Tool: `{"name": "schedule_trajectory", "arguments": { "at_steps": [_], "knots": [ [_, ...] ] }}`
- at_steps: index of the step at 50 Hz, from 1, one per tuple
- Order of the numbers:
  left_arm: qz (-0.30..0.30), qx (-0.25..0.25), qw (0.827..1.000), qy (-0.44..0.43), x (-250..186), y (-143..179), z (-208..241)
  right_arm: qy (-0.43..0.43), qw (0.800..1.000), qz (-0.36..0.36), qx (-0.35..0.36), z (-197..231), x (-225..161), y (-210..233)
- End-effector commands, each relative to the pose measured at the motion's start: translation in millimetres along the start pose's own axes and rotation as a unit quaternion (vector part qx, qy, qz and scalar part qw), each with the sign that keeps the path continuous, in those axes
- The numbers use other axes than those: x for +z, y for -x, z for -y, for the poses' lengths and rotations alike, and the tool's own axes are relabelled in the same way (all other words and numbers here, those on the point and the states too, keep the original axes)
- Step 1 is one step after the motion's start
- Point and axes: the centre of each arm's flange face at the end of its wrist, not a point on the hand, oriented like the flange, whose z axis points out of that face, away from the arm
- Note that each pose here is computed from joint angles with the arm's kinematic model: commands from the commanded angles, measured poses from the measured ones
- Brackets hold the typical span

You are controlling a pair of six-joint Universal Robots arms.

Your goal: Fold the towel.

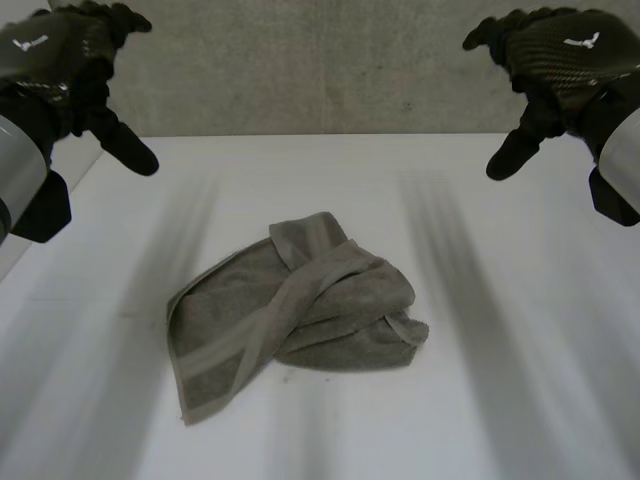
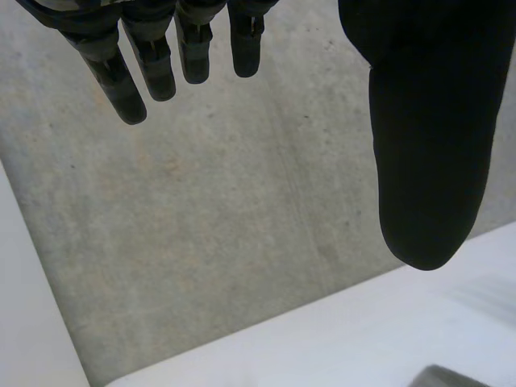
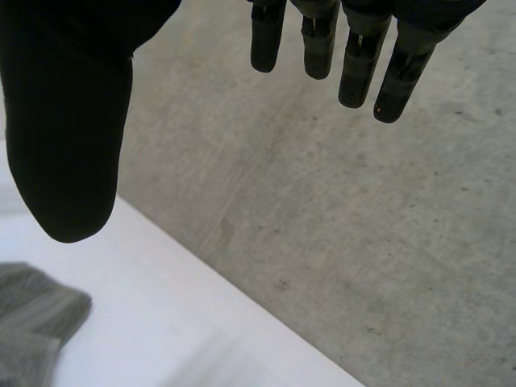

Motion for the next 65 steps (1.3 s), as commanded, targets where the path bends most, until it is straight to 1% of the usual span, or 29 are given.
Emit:
{"name": "schedule_trajectory", "arguments": {
  "at_steps": [1, 5, 7, 8, 12, 15, 17, 21, 23, 25, 26, 28, 29, 31, 36, 42, 44, 45, 49, 50, 51, 52, 54, 57, 58, 59, 60, 62, 65],
  "knots": [
    [-0.048, 0.003, 0.997, 0.053, 4, -14, -32, 0.031, 0.997, 0.019, -0.065, -19, 5, 6],
    [-0.069, -0.002, 0.995, 0.078, 4, -25, -47, 0.08, 0.992, 0.033, -0.093, -41, 12, 10],
    [-0.085, -0.003, 0.992, 0.094, 3, -35, -58, 0.098, 0.99, 0.04, -0.097, -48, 13, 11],
    [-0.104, -0.001, 0.988, 0.109, 1, -48, -70, 0.113, 0.988, 0.044, -0.1, -54, 15, 11],
    [-0.154, 0.012, 0.979, 0.13, 2, -84, -106, 0.139, 0.985, 0.047, -0.096, -67, 19, 10],
    [-0.165, 0.016, 0.977, 0.133, 6, -94, -118, 0.16, 0.981, 0.051, -0.093, -81, 20, 11],
    [-0.181, 0.021, 0.974, 0.135, 15, -111, -144, 0.172, 0.98, 0.052, -0.089, -88, 20, 12],
    [-0.201, 0.035, 0.97, 0.131, 21, -130, -164, 0.217, 0.972, 0.041, -0.074, -116, 16, -1],
    [-0.211, 0.049, 0.968, 0.127, 24, -140, -174, 0.227, 0.97, 0.04, -0.071, -124, 14, -2],
    [-0.23, 0.089, 0.962, 0.116, 32, -156, -191, 0.236, 0.969, 0.039, -0.069, -131, 12, -3],
    [-0.23, 0.089, 0.962, 0.116, 32, -156, -192, 0.239, 0.968, 0.038, -0.069, -136, 10, -2],
    [-0.237, 0.132, 0.956, 0.11, 41, -165, -210, 0.244, 0.967, 0.037, -0.067, -142, 8, -2],
    [-0.237, 0.133, 0.956, 0.11, 41, -165, -210, 0.249, 0.966, 0.035, -0.066, -148, 6, -3],
    [-0.24, 0.166, 0.951, 0.105, 50, -171, -225, 0.251, 0.965, 0.032, -0.064, -153, 5, -5],
    [-0.237, 0.192, 0.947, 0.097, 59, -175, -234, 0.259, 0.964, 0.027, -0.06, -166, 1, -6],
    [-0.222, 0.191, 0.953, 0.082, 62, -172, -218, 0.257, 0.964, 0.027, -0.058, -176, 3, -4],
    [-0.194, 0.186, 0.961, 0.059, 62, -166, -188, 0.253, 0.966, 0.029, -0.054, -177, 4, -3],
    [-0.194, 0.186, 0.961, 0.059, 62, -166, -188, 0.247, 0.968, 0.032, -0.044, -177, 6, 0],
    [-0.158, 0.177, 0.971, 0.03, 53, -152, -144, 0.236, 0.971, 0.047, -0.003, -179, 13, 5],
    [-0.158, 0.177, 0.971, 0.03, 53, -152, -144, 0.229, 0.971, 0.061, 0.023, -178, 17, 8],
    [-0.148, 0.172, 0.974, 0.018, 49, -146, -127, 0.225, 0.97, 0.078, 0.052, -178, 21, 11],
    [-0.144, 0.168, 0.975, 0.008, 44, -141, -112, 0.225, 0.97, 0.078, 0.052, -178, 21, 11],
    [-0.138, 0.166, 0.976, -0.001, 39, -135, -99, 0.22, 0.962, 0.117, 0.115, -181, 31, 19],
    [-0.119, 0.162, 0.98, -0.011, 33, -117, -80, 0.224, 0.955, 0.132, 0.145, -184, 35, 23],
    [-0.119, 0.162, 0.98, -0.011, 33, -117, -80, 0.232, 0.947, 0.145, 0.17, -187, 38, 26],
    [-0.107, 0.161, 0.981, -0.014, 31, -106, -72, 0.244, 0.939, 0.15, 0.19, -190, 41, 27],
    [-0.099, 0.159, 0.982, -0.02, 26, -96, -64, 0.244, 0.939, 0.15, 0.19, -190, 41, 27],
    [-0.093, 0.157, 0.983, -0.027, 20, -89, -56, 0.269, 0.925, 0.154, 0.218, -199, 46, 31],
    [-0.085, 0.153, 0.984, -0.04, 5, -77, -41, 0.279, 0.919, 0.163, 0.227, -202, 46, 40]
  ]
}}
